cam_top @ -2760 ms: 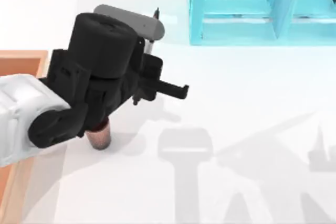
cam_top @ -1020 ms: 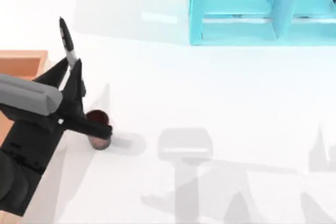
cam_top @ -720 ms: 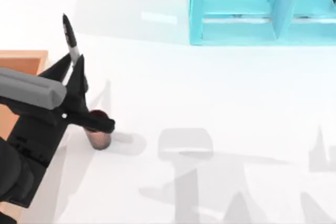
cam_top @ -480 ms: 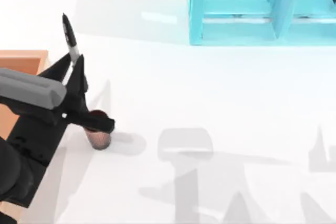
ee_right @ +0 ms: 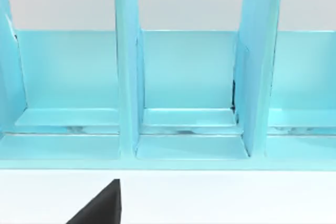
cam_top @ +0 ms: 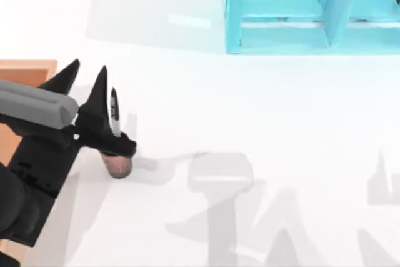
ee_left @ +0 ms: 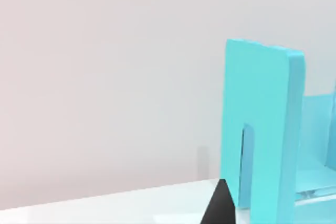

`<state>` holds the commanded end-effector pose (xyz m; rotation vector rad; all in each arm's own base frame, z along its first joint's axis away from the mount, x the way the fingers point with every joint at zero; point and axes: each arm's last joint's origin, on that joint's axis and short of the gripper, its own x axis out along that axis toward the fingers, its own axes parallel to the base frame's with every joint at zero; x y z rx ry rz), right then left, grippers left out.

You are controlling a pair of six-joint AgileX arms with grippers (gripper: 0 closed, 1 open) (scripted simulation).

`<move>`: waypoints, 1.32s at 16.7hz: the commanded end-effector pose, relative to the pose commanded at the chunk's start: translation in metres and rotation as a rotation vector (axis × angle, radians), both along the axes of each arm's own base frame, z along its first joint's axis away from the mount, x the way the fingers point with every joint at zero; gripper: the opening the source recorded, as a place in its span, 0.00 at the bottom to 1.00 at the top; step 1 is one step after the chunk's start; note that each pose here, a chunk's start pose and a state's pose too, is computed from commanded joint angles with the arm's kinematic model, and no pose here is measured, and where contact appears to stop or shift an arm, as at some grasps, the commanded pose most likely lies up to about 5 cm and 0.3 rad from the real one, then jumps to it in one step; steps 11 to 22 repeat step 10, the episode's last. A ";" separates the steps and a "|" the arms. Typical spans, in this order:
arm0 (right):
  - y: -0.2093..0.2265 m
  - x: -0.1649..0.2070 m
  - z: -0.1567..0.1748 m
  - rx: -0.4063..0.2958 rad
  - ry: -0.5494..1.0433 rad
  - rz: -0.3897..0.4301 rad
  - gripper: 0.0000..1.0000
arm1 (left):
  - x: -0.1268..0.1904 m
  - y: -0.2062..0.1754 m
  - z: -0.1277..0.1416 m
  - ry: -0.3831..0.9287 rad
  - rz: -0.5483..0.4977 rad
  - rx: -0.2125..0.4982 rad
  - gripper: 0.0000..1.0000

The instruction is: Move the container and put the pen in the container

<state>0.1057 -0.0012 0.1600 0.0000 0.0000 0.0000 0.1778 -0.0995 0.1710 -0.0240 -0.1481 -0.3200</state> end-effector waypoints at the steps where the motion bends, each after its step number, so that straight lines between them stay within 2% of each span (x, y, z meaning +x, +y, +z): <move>1: 0.000 0.000 0.000 0.000 0.000 0.000 1.00 | 0.000 0.000 0.000 0.000 0.000 0.000 0.75; 4: 0.000 0.000 0.000 0.000 0.000 0.000 1.00 | 0.000 0.000 0.000 0.000 0.000 0.000 0.98; 5: 0.000 0.000 0.000 0.000 0.000 0.000 1.00 | 0.000 0.000 0.000 0.000 0.000 0.000 1.00; 22: 0.000 0.000 0.000 0.000 0.000 0.000 1.00 | 0.000 0.000 0.000 0.000 0.000 0.000 1.00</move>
